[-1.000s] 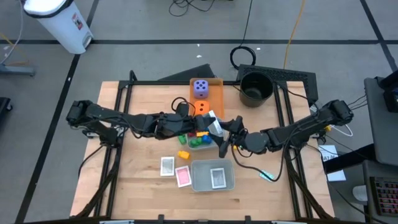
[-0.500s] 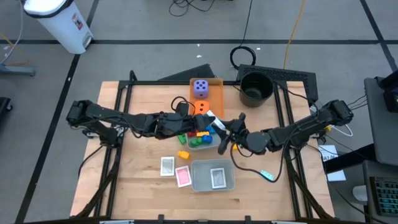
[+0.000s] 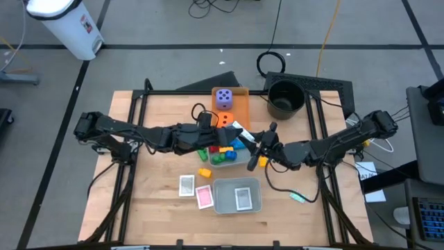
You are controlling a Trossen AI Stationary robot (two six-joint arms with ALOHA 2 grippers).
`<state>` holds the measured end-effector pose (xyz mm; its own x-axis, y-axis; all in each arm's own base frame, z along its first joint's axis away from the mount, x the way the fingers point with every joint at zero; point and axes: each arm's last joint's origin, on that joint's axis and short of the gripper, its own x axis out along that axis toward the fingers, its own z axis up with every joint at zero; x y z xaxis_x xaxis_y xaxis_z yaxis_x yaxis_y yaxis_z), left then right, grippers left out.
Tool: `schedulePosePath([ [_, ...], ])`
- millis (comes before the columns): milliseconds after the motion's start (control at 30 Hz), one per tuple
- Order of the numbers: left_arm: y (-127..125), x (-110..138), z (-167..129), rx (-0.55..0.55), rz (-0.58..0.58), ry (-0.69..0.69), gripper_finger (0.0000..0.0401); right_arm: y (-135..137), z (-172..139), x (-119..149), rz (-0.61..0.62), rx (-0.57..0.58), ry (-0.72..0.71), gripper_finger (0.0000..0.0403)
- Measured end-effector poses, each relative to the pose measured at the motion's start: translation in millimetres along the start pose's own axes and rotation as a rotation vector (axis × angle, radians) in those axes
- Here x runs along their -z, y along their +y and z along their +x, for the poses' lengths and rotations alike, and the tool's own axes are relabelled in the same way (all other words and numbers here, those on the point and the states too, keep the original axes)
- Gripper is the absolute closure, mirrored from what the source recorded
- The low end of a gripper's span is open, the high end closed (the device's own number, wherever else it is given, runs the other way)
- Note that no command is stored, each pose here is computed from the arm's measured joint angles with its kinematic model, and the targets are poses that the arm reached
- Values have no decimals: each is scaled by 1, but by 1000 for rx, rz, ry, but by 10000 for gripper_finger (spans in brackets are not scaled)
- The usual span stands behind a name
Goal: Pick & Place Toys
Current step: Put the white and blue and green playing card pack into the bottom gray bin
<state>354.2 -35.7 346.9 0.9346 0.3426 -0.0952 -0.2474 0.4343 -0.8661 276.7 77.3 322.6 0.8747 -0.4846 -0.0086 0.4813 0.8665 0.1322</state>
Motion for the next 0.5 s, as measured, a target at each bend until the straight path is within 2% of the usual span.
schedulePosePath([
  [300,-19,-30,-24,75,157,-66,55,-9,-13,-17,18,-17,-18,338],
  [500,-34,-52,-51,121,255,-106,55,-6,-21,-16,-18,-212,50,338],
])
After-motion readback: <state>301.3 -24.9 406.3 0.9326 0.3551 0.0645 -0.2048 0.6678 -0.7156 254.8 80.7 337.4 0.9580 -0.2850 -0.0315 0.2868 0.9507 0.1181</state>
